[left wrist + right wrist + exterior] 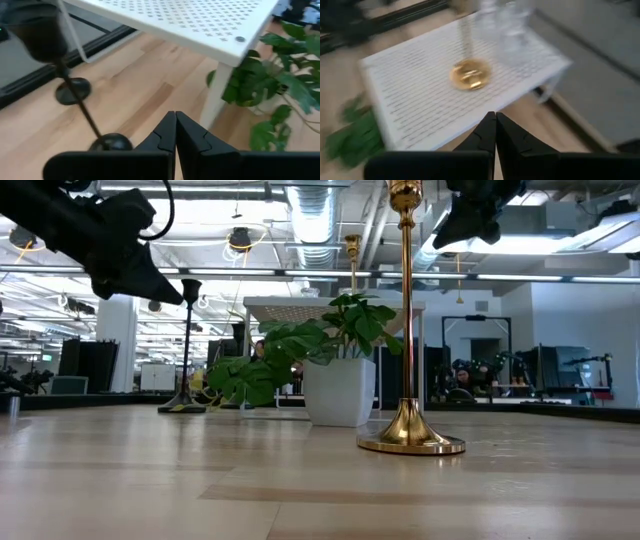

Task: Pick & Place candle stick holders
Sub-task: Align the gold candle holder with the other gold candle holder on the shelf

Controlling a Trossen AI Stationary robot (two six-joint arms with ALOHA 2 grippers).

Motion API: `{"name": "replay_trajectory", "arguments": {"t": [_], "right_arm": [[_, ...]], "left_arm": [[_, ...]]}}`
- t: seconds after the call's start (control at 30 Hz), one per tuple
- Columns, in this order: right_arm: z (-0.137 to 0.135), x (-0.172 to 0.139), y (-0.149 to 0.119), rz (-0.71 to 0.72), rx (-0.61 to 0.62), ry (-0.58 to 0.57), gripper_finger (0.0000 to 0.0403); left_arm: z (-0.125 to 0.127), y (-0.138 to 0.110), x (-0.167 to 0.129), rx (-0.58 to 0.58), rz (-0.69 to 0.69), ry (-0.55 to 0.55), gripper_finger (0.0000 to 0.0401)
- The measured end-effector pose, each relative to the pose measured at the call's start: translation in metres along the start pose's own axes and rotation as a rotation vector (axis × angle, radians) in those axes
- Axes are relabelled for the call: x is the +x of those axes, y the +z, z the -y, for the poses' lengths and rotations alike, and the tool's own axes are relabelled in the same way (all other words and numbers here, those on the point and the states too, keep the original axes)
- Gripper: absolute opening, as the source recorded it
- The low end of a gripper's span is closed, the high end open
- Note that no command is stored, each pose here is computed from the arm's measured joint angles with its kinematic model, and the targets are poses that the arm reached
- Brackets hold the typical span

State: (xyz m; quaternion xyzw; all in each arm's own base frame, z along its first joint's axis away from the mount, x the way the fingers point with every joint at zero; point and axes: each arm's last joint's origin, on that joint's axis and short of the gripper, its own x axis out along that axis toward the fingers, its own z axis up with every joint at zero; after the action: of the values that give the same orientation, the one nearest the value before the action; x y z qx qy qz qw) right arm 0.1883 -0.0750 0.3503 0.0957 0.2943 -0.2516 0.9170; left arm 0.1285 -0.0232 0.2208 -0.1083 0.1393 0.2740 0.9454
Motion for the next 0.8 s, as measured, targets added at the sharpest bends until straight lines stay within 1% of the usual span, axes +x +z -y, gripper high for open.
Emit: {"name": "replay_trajectory", "arguments": {"t": [0.13,0.3,0.4,0.5,0.63,0.7,0.8], "right_arm": [[-0.01,-0.001,-0.005,-0.052,-0.026,0.152,0.0],[-0.036,0.002,-0.015,-0.057,-0.06,0.31,0.0],[-0.054,0.003,-0.025,-0.076,-0.06,0.378,0.0],[-0.072,0.006,-0.038,-0.087,-0.033,0.448,0.0],[-0.094,0.006,-0.057,-0.114,-0.009,0.494,0.0],[-0.103,0.005,-0.068,-0.129,-0.015,0.522,0.0],[-0.117,0.004,-0.083,-0.12,-0.045,0.595,0.0]], "left_arm": [[0.001,0.001,0.0,-0.008,-0.002,-0.018,0.0005],[0.001,0.001,0.0,-0.012,0.001,-0.02,0.0006],[0.001,0.001,0.0,-0.011,0.004,-0.022,0.0006],[0.002,0.002,0.0,-0.011,0.004,-0.026,0.0006],[0.002,0.002,0.0,-0.013,0.0,-0.042,0.0004],[0.003,0.002,0.0,-0.015,-0.005,-0.053,0.0004],[0.003,0.002,0.0,-0.017,-0.009,-0.066,0.0006]]}}
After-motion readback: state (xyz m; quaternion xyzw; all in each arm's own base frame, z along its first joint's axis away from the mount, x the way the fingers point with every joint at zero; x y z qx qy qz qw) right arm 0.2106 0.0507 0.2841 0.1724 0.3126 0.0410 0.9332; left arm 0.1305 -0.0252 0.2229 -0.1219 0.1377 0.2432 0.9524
